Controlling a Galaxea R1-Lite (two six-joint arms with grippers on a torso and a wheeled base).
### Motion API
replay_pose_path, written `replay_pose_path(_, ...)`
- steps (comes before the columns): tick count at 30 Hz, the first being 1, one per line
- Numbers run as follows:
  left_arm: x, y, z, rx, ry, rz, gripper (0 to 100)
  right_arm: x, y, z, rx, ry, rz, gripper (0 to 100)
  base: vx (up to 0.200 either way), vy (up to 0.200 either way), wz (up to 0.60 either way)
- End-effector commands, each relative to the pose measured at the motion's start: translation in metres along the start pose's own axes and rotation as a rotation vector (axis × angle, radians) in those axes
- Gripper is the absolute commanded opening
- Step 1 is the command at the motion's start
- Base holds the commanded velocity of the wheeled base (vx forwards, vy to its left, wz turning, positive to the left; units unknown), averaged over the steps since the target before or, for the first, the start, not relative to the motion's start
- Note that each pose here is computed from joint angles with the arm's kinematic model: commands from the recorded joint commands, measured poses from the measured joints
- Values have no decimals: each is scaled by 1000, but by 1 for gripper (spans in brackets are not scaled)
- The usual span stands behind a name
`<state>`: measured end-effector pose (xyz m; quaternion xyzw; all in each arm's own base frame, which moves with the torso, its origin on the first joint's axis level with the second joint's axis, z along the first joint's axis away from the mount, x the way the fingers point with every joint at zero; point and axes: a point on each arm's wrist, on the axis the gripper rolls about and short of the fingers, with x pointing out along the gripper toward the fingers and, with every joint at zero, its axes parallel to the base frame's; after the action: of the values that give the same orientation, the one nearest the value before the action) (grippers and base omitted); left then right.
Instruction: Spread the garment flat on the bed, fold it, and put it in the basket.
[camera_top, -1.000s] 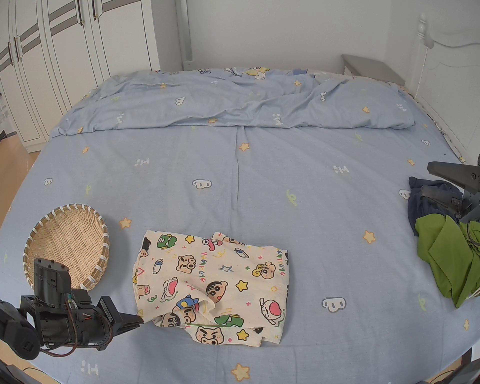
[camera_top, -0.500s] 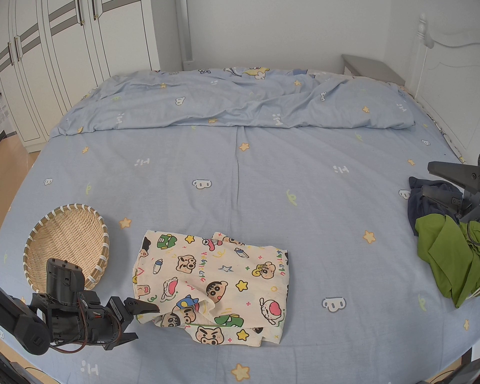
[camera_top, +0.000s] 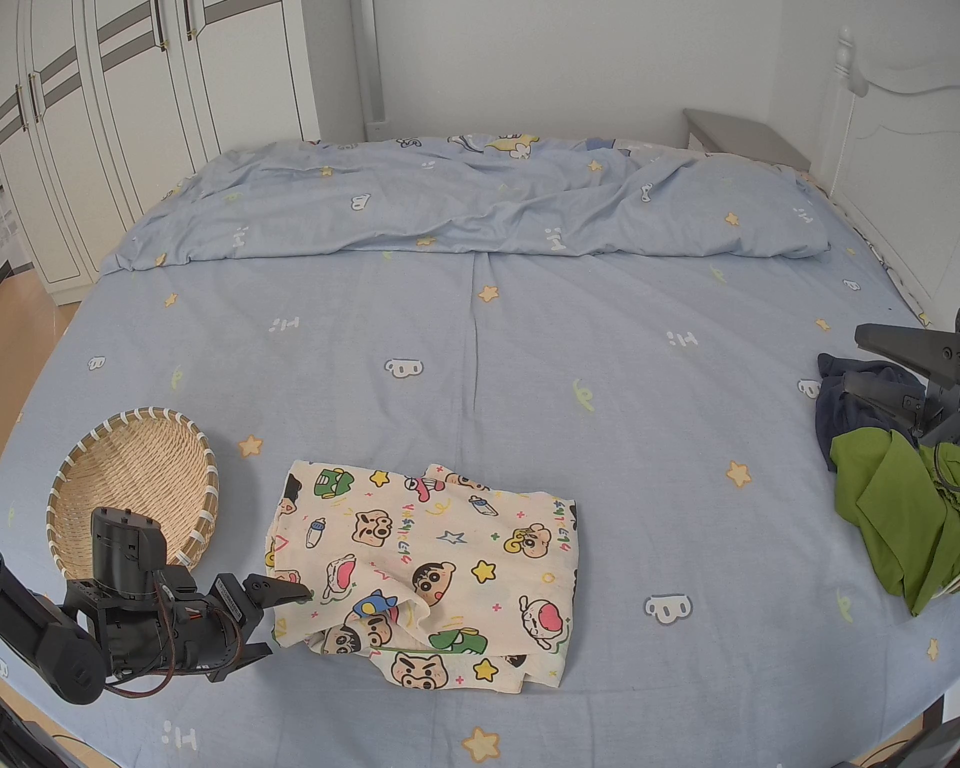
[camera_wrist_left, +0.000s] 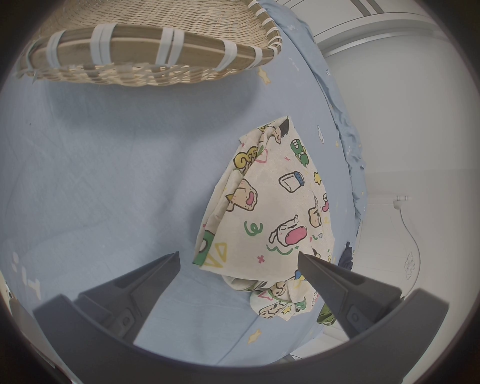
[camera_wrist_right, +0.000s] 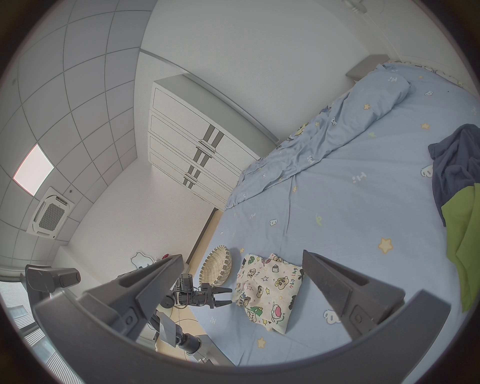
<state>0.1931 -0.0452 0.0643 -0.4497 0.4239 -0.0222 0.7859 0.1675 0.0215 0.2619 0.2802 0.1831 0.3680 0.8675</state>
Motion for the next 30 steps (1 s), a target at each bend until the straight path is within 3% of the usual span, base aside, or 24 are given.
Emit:
replay_pose_path(1,2,2,-1,-3,8,11,100,0,0,0,0,0,1,100,0,0,0)
replay_pose_path(6,5,3,0,-6,15,23,100,0,0,0,0,0,1,100,0,0,0)
replay_pose_path(7,6,3,0,-7,16,25,0,0,0,0,0,0,1,100,0,0,0)
replay_pose_path(23,6,6,-1,-7,19,38,0,0,0,0,-1,0,1,100,0,0,0)
replay_pose_path(30,0,19,7,31,-17,73,0,0,1,0,-1,0,3,100,0,0,0)
